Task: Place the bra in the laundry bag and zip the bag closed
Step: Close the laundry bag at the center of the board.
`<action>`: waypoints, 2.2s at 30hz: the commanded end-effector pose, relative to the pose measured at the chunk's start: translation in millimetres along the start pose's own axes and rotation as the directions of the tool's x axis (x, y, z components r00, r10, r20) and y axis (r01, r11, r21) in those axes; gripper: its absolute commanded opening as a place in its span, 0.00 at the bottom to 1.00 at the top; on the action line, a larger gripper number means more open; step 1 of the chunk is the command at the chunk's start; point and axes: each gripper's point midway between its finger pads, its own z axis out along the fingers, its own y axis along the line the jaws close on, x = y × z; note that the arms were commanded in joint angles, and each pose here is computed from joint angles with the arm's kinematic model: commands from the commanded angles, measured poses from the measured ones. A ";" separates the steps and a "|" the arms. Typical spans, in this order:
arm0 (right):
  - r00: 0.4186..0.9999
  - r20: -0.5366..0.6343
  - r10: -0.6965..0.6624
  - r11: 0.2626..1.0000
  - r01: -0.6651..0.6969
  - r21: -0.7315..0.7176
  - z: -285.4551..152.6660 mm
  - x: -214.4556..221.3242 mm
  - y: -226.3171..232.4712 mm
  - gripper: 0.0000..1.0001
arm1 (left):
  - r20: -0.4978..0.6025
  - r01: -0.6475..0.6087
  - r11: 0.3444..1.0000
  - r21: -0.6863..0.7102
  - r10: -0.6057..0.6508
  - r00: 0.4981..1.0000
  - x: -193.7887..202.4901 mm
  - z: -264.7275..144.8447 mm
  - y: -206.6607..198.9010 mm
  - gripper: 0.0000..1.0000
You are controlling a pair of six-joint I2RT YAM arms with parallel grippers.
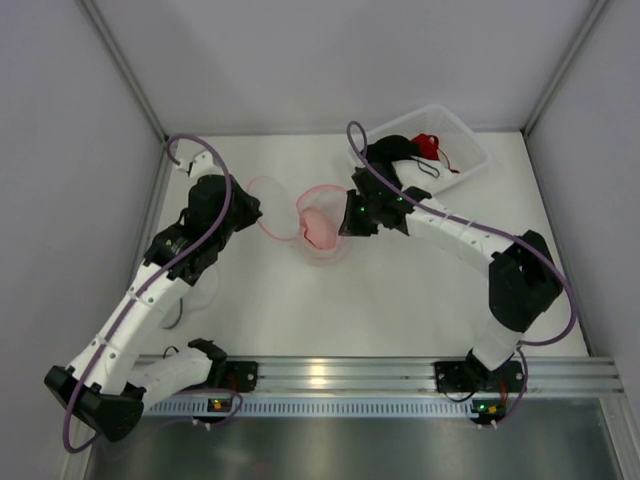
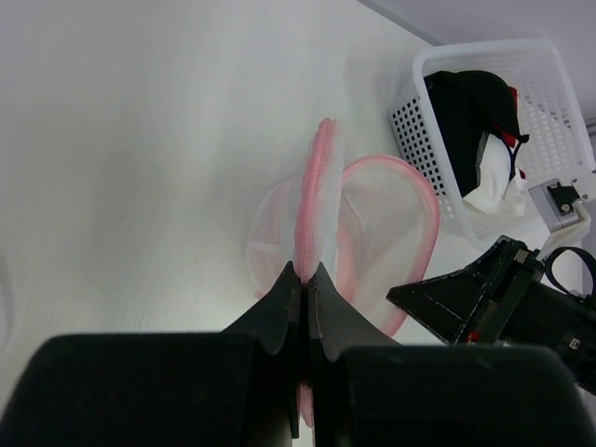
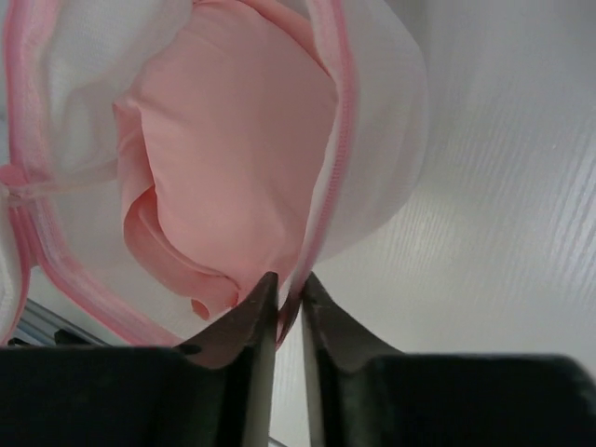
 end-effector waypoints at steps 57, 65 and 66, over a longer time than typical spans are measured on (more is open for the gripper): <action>0.964 0.262 -0.050 0.998 0.057 -0.020 -79.7 -32.0 -5.1 0.00 | 0.045 -0.846 0.516 -0.132 0.856 0.515 -25.0 25.2 -90.3 0.00; 0.970 0.245 0.005 0.999 0.005 -0.039 -86.0 -16.6 -15.3 0.00 | 0.030 -0.851 0.470 -0.233 0.879 0.477 -43.5 24.1 -87.1 0.00; 0.969 0.248 0.008 0.999 0.003 -0.044 -86.6 -15.2 -15.5 0.00 | 0.031 -0.855 0.471 -0.216 0.879 0.476 -39.9 25.3 -87.8 0.00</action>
